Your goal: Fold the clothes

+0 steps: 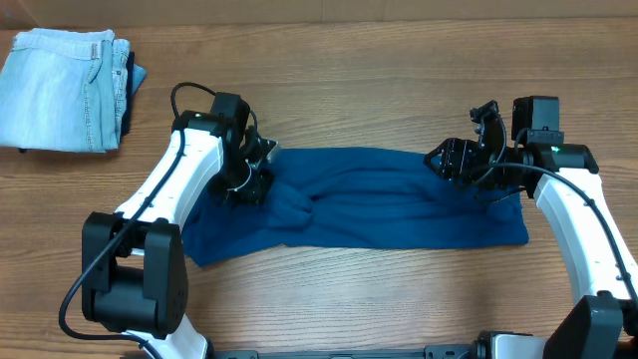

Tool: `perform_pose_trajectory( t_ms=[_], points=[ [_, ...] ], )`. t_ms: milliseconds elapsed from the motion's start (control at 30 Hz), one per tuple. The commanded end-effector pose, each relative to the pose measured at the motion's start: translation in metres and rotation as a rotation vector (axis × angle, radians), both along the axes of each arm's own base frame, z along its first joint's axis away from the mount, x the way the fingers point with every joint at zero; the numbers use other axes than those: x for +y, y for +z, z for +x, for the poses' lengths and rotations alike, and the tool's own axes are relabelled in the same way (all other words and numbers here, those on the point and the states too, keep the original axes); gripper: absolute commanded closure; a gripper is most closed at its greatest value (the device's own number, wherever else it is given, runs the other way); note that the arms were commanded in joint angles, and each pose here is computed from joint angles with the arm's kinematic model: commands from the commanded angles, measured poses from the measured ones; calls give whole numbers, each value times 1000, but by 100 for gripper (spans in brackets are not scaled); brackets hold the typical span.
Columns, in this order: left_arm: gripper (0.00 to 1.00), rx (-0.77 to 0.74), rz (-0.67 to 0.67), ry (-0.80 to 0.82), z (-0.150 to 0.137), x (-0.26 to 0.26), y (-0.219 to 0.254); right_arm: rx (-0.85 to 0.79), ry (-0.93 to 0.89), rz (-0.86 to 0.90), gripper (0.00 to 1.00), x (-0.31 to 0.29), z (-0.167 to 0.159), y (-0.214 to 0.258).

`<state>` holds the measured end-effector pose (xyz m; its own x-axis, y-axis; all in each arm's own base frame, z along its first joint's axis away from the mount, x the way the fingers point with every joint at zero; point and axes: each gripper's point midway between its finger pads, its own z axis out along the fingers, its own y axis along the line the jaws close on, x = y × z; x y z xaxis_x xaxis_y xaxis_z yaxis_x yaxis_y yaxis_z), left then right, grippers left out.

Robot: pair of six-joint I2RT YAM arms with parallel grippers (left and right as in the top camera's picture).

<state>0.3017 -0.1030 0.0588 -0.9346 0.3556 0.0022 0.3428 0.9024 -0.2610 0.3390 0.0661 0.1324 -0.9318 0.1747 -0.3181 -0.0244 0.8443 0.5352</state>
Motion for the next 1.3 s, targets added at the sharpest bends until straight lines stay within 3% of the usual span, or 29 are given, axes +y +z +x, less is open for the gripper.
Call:
perform_pose_trajectory(
  t_ms=[0,233,333,533,733,833,933,1067,1200,1267],
  points=[
    [96,-70,-75,-11,-6,-13,41,-19,3,-6,27,1,4,5],
    [94,10,-80,-43,-40,-19,57,-27,2,-7,27,1,6,6],
    [89,31,-77,-58,-46,-22,57,-28,2,-7,27,1,6,6],
    [72,49,-72,-62,-52,-24,57,-27,1,-10,27,1,6,6],
    [72,40,-73,-48,-50,-24,59,-31,1,-11,27,0,7,6],
    [71,-12,-45,-14,-39,-20,62,-36,-2,-18,27,-1,8,6],
    [64,-109,64,150,-11,-4,59,-1,-68,-55,21,-10,9,0],
    [60,-178,-18,198,17,-20,57,51,-93,-20,24,-5,3,-2],
    [61,-191,46,282,33,-12,42,12,32,26,23,18,-2,5],
    [61,-197,71,360,42,-6,35,34,-18,-40,25,11,-1,-2]
  ],
)
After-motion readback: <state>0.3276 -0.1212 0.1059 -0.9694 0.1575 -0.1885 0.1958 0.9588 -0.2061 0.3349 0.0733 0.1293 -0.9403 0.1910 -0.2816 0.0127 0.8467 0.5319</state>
